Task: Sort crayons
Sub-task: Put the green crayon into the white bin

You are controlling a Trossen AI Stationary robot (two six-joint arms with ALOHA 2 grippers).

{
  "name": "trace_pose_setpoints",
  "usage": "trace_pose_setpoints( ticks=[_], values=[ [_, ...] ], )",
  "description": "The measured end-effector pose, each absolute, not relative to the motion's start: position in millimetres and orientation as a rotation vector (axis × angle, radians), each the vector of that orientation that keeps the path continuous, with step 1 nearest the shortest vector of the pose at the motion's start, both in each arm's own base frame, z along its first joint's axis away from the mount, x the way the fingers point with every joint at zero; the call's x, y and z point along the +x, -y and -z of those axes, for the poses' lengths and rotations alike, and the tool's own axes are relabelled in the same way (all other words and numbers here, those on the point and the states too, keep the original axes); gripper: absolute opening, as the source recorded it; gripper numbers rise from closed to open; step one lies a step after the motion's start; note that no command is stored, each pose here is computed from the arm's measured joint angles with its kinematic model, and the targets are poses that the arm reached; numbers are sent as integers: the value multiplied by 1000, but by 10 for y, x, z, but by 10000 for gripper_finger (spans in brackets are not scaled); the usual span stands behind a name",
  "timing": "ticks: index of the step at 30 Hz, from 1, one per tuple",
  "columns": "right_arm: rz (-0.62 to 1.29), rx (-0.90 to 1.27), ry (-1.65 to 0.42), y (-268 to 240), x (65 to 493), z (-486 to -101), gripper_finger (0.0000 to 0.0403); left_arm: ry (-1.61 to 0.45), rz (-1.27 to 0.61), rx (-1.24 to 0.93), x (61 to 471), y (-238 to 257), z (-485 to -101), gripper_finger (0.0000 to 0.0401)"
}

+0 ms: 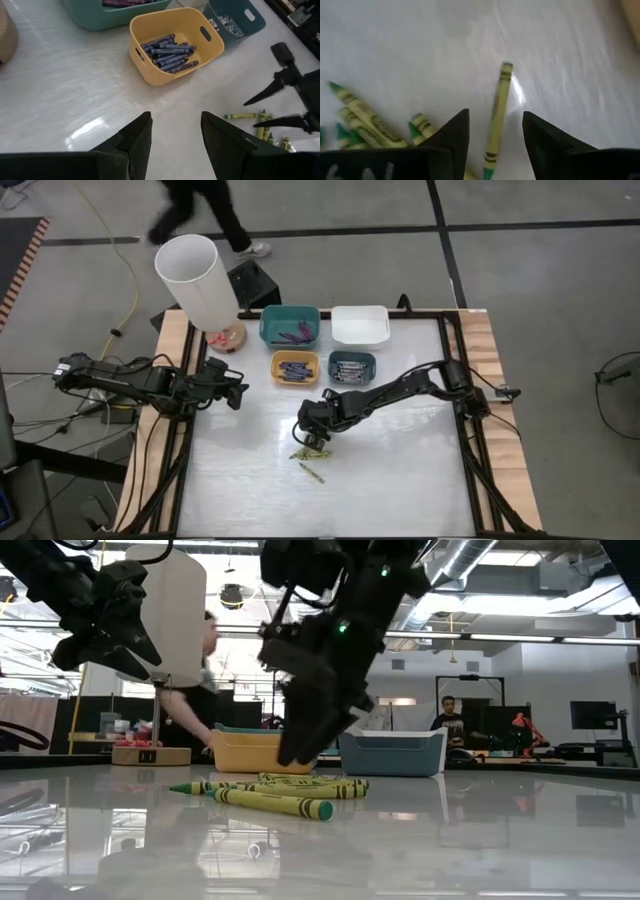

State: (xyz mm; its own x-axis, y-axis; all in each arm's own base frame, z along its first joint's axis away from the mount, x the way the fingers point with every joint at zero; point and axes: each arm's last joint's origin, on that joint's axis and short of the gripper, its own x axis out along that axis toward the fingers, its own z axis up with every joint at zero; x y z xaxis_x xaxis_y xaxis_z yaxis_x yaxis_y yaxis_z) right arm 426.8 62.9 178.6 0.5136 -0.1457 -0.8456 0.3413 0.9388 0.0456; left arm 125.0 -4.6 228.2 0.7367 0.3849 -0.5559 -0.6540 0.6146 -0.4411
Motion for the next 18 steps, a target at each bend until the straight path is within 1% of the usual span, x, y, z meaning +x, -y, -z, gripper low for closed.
trace_pose_setpoints(
  ticks=[8,11,14,18],
  values=[
    [257,248,-1060,-616,4291,-1612,175,-430,-629,-670,1248,43,-2282,160],
    [259,249,-1069,-615,4284,-1608,165,-429,-630,-670,1248,43,-2283,160],
    [266,248,-1084,-602,4272,-1601,131,-431,-630,-670,1248,43,-2282,160],
    [264,267,-1108,-550,4263,-1592,67,-425,-638,-666,1247,40,-2283,160]
  ],
)
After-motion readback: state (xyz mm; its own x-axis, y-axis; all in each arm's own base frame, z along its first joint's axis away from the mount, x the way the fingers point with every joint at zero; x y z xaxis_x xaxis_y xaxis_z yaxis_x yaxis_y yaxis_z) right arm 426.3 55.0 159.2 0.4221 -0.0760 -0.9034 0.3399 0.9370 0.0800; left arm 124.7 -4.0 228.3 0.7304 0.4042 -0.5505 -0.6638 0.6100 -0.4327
